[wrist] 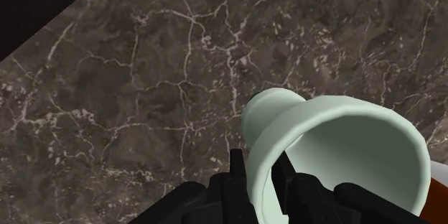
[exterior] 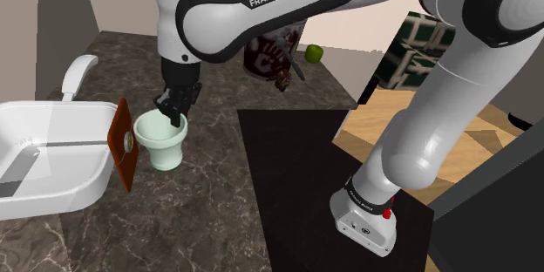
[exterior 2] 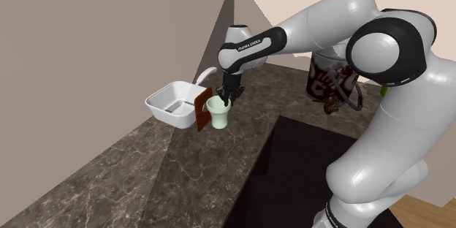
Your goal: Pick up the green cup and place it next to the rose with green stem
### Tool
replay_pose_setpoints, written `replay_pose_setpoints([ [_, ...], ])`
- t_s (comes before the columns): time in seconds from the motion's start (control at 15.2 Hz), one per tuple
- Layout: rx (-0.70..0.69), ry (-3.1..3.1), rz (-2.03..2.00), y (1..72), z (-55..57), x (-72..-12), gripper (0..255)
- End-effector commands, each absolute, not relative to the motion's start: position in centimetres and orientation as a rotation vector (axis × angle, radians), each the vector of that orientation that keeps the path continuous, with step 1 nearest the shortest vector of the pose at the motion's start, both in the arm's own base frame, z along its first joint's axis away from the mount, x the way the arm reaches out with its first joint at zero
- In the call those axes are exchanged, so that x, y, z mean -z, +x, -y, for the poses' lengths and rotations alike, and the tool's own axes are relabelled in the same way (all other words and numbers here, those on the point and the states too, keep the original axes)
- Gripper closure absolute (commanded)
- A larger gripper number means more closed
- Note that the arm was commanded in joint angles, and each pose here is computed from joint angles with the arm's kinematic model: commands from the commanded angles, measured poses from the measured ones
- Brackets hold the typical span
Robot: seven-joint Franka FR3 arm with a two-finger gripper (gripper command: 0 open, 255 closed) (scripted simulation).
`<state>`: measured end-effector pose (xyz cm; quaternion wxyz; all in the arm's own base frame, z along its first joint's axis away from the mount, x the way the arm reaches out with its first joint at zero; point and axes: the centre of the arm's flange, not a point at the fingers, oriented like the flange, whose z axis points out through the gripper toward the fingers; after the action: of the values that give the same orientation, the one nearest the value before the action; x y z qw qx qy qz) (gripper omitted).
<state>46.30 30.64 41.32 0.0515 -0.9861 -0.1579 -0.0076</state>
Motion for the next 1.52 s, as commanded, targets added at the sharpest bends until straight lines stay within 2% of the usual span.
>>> replay_pose_setpoints([
  [0.0,0.023,-3.000,0.480,46.3,-30.7,-42.5,255],
  [1.45,0.023,-3.000,0.480,46.3,-30.7,-54.1,255],
])
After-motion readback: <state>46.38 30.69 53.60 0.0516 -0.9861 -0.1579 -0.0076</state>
